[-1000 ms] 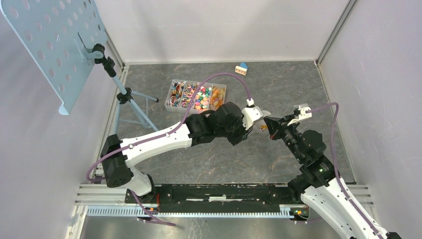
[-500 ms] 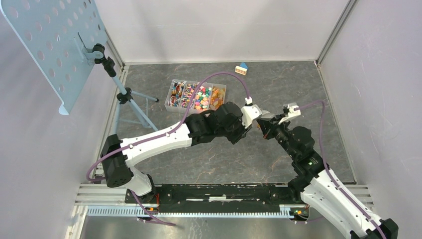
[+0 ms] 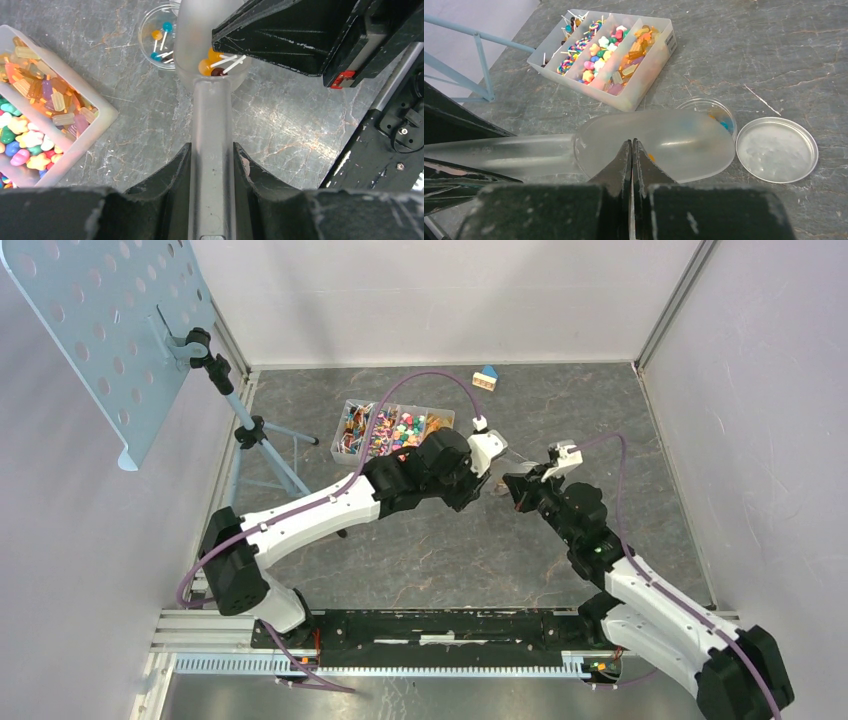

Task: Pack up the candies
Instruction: Place the fake candies in the packing bottle.

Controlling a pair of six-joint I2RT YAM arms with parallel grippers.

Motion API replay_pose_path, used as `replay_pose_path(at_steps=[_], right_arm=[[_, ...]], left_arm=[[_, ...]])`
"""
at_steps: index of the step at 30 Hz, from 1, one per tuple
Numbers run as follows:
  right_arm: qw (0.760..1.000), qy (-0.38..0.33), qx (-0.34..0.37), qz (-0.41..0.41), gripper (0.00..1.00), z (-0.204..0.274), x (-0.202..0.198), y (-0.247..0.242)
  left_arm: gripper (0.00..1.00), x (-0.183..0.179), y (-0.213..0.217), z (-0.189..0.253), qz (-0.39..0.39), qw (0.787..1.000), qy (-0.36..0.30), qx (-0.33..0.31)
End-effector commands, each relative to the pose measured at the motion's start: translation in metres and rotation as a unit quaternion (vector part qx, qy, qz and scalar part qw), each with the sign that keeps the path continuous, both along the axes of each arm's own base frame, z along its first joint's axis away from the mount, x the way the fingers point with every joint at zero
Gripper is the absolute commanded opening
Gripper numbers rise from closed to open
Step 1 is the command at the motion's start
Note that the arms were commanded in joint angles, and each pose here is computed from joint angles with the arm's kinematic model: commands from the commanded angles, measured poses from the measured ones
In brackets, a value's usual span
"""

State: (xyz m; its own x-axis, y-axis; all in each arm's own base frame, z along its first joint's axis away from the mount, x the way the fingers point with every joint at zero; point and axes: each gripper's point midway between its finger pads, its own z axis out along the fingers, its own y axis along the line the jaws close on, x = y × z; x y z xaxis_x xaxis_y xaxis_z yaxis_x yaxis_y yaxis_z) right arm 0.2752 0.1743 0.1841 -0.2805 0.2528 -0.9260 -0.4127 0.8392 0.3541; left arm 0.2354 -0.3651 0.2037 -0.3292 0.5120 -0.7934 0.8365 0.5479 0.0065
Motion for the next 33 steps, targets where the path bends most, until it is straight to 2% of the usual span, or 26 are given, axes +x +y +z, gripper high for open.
replay_pose_path(at_steps=[1, 17, 26, 33], right_arm=[[1.000, -0.010, 0.006, 0.004, 0.00, 0.000, 0.011, 0.008], [0.999, 0.029, -0.017, 0.009, 0.00, -0.032, 0.043, 0.029], [0.999, 0.032, -0.032, 0.003, 0.00, -0.028, 0.059, 0.034], [0.999, 0.025, -0.028, 0.006, 0.01, -0.012, 0.062, 0.037]], left_arm=[[0.02, 0.024, -0.012, 0.033, 0.023, 0.997, -0.026, -0.068], [0.02, 0.060, -0.002, 0.019, 0.042, 0.998, -0.012, -0.052], [0.02, 0.067, 0.002, 0.009, 0.041, 0.999, -0.006, -0.005], [0.02, 0.065, 0.008, 0.016, 0.045, 0.999, -0.009, -0.002]])
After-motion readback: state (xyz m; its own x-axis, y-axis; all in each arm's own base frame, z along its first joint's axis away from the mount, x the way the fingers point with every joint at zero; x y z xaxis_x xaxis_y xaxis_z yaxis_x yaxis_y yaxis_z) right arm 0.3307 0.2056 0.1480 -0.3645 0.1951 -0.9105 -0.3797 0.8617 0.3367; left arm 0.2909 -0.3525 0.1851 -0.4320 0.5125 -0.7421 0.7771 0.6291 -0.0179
